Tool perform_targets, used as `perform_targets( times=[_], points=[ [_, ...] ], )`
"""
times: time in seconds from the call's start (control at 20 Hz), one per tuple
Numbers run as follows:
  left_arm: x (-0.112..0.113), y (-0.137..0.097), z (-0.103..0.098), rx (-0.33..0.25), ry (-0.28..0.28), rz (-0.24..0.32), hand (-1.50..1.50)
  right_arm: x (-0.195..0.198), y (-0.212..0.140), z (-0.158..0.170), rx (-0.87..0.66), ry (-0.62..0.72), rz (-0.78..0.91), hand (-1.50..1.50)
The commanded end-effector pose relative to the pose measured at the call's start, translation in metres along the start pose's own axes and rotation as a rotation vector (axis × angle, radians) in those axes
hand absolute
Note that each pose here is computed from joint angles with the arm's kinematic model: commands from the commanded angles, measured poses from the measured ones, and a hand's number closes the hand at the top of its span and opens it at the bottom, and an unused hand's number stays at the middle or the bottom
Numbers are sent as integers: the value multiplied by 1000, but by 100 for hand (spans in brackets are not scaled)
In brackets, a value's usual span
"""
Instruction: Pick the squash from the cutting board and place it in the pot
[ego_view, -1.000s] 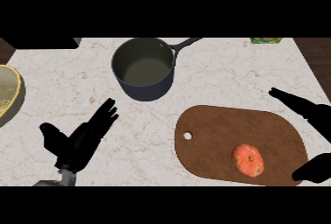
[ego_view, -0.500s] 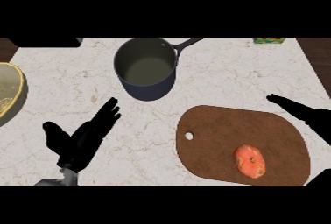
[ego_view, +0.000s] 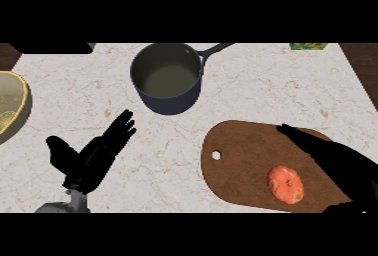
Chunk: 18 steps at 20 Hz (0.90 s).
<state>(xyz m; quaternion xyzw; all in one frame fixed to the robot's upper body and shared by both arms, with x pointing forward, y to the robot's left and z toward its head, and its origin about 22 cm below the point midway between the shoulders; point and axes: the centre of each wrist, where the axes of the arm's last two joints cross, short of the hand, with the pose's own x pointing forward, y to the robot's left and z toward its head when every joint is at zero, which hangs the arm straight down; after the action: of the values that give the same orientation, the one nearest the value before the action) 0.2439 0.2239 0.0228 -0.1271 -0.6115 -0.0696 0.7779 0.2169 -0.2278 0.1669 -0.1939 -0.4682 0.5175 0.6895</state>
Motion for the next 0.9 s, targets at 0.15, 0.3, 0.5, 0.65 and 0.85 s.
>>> perform_targets(
  times=[0.15,0.3,0.5,0.65,0.85],
  points=[
    [-9,-12,-2,5,-3,-20,0,-9,32,-12,-30,82,115,-150],
    [-17,15,3,4,10,6,0,0,36,-21,-51,123,160,-150],
    [-29,3,14,11,19,-9,0,-27,33,-10,-27,129,153,-150],
    [-10,11,-4,19,9,15,0,-40,44,-21,-11,140,170,-150],
    [4,1,-1,-5,8,10,0,-48,46,-27,2,142,168,-150]
  ],
)
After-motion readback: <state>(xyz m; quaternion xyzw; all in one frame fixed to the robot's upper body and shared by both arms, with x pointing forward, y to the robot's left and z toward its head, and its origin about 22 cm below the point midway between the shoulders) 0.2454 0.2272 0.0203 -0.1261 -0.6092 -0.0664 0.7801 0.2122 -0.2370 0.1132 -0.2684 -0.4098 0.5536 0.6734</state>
